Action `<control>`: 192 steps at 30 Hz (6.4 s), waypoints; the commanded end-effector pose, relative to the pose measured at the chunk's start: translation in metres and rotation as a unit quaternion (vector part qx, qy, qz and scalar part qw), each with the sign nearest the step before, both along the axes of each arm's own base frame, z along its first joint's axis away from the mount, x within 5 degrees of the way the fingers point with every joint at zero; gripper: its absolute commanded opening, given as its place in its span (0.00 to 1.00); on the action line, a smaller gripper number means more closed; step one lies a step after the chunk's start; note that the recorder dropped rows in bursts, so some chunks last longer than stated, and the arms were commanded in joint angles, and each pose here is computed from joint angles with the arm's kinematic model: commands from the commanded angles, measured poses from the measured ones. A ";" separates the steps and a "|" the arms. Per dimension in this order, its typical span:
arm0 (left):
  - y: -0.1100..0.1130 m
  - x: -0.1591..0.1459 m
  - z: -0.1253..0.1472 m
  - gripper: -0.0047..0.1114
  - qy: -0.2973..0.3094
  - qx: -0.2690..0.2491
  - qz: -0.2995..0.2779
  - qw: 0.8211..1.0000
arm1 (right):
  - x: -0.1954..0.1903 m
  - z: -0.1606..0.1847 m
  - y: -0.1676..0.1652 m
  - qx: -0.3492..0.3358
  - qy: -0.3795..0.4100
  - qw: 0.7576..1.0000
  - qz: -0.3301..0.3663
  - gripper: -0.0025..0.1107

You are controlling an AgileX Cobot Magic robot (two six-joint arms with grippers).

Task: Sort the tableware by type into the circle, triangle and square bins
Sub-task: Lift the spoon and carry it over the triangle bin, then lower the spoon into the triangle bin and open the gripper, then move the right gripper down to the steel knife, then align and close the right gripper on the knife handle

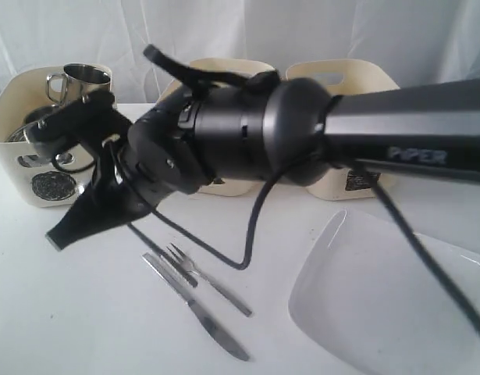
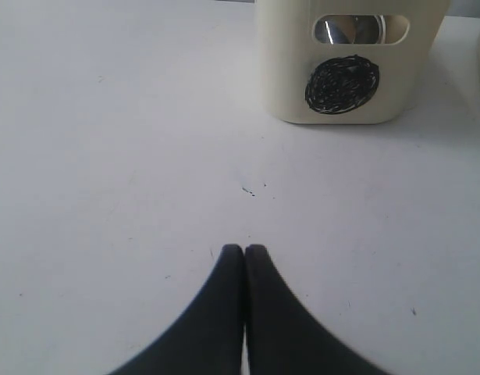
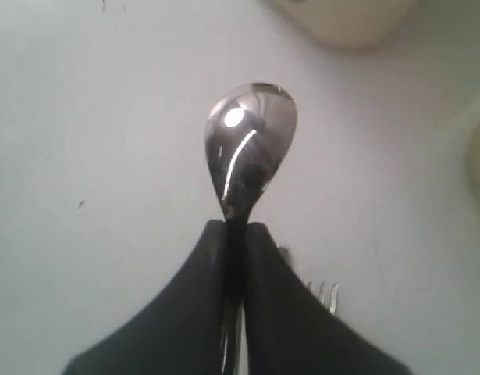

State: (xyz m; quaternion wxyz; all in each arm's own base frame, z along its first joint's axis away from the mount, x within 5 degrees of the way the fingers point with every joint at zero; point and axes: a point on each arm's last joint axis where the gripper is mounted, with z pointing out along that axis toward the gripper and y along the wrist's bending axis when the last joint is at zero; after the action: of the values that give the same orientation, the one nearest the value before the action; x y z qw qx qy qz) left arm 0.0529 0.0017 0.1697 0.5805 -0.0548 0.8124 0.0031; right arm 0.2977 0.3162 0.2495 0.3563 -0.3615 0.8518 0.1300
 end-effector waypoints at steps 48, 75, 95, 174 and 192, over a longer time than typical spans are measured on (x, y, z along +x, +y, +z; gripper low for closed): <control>0.000 0.000 0.000 0.04 -0.004 -0.004 0.000 1.000 | 0.146 0.018 -0.057 -0.098 -0.345 0.933 0.010 0.02; 0.000 0.000 0.000 0.04 -0.004 -0.004 0.000 1.000 | 0.157 0.015 -0.077 -0.082 -0.327 0.941 -0.032 0.23; 0.000 0.000 0.000 0.04 -0.004 -0.004 0.000 1.000 | 0.151 0.039 -0.105 -0.067 -0.274 0.938 -0.202 0.28; 0.000 0.000 0.000 0.04 -0.004 -0.004 0.000 1.000 | 0.041 -0.112 -0.029 -0.172 0.326 0.929 -0.005 0.02; 0.000 0.000 0.000 0.04 -0.004 -0.004 0.000 1.000 | 0.042 -0.026 -0.030 -0.080 0.214 0.973 -0.014 0.02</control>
State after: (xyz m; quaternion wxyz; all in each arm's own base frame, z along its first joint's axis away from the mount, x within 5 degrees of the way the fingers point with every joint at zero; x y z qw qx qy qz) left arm 0.0529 0.0017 0.1697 0.5805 -0.0548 0.8124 0.0031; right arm 0.3409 0.2887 0.2022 0.1010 -0.3438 0.9255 0.1226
